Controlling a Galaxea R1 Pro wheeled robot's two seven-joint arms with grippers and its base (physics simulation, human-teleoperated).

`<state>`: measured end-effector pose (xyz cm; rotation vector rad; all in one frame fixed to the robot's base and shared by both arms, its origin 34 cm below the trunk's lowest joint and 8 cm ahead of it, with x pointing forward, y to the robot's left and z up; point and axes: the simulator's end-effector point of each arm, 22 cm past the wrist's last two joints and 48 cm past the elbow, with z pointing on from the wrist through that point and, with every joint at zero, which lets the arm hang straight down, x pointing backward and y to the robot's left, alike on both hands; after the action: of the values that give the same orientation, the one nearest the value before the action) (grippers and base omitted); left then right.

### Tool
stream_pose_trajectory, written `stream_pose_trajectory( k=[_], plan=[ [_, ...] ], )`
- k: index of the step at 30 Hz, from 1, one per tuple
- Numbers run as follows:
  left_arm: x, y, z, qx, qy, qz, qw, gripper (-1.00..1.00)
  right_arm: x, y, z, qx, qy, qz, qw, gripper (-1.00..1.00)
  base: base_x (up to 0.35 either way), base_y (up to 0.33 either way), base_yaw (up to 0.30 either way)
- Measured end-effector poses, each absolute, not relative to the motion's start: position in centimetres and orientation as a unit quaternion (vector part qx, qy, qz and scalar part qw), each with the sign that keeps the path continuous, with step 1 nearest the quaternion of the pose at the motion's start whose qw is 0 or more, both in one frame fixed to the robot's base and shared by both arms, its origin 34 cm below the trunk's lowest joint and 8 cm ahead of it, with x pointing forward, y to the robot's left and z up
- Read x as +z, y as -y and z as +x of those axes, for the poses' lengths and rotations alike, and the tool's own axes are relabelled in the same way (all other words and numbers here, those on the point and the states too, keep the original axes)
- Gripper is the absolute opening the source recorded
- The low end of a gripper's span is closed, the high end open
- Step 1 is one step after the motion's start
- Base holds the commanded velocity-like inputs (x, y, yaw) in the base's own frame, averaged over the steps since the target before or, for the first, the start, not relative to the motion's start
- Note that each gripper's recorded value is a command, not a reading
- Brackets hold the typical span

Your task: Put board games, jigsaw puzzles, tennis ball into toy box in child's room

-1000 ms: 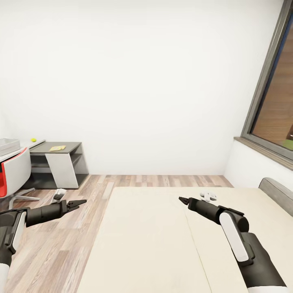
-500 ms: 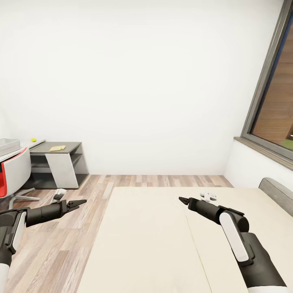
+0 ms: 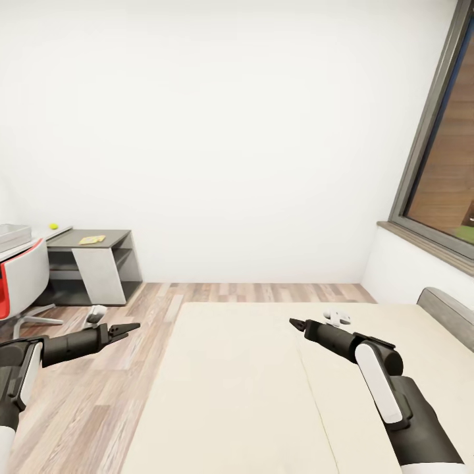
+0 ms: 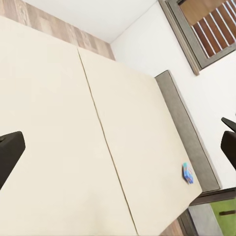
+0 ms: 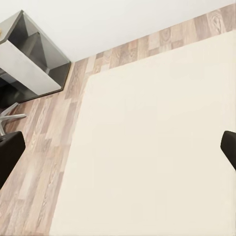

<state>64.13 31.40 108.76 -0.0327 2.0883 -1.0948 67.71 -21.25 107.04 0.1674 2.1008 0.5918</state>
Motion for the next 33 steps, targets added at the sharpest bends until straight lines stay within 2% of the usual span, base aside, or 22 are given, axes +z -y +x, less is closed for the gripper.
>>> stream_pose_trajectory(
  k=[33],
  plan=[
    [108.76,-31.4,64.13,-0.429,-0.819,-0.013,0.382,1.0,107.02,21.19,67.69,0.241,-0.853,0.068,0.458,1.0,0.0,-0.165,0.0]
  ],
)
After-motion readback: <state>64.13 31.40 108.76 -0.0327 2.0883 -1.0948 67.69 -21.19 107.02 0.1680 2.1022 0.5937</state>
